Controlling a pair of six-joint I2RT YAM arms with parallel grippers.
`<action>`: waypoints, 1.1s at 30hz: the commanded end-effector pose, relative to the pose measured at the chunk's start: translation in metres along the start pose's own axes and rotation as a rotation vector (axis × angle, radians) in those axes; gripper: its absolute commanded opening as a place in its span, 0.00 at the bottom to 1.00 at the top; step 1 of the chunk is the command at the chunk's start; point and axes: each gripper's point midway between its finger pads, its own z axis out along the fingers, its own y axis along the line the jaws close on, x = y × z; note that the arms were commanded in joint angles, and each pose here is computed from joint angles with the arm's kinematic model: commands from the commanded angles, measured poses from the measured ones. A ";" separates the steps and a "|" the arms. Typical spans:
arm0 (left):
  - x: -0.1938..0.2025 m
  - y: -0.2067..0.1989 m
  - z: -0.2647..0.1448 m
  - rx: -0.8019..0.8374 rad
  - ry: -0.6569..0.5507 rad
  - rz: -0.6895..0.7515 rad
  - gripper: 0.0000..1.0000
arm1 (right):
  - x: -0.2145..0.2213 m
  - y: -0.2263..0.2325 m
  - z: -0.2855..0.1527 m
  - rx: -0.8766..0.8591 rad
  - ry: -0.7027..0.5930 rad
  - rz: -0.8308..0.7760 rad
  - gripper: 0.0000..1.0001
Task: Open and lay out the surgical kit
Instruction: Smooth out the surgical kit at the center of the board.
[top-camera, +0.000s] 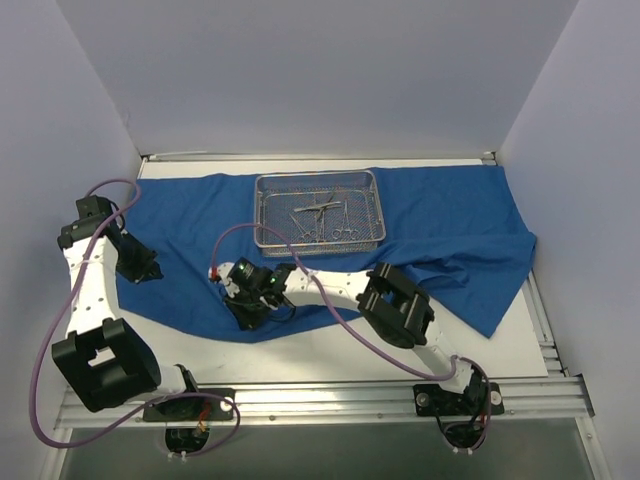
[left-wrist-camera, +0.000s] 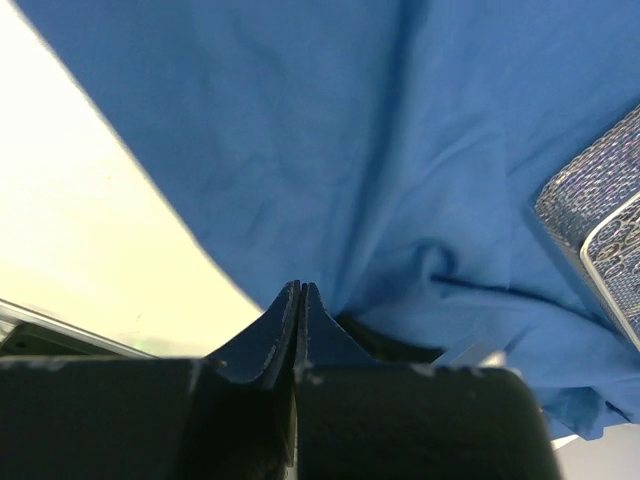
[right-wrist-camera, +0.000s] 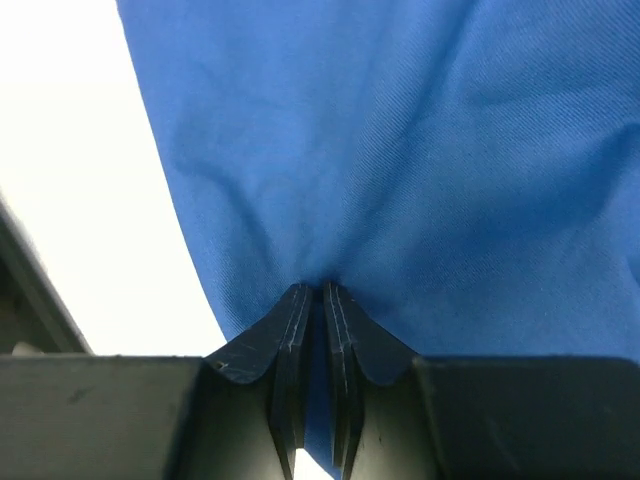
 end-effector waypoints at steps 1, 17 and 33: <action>-0.022 -0.016 -0.008 0.052 -0.063 0.015 0.02 | 0.121 0.015 -0.009 0.020 0.362 0.001 0.12; -0.035 -0.027 -0.001 0.079 -0.058 0.024 0.02 | 0.020 0.062 -0.073 -0.077 0.164 -0.047 0.22; -0.045 -0.039 -0.022 0.127 -0.094 0.049 0.02 | -0.020 0.105 -0.036 -0.323 0.111 -0.146 0.06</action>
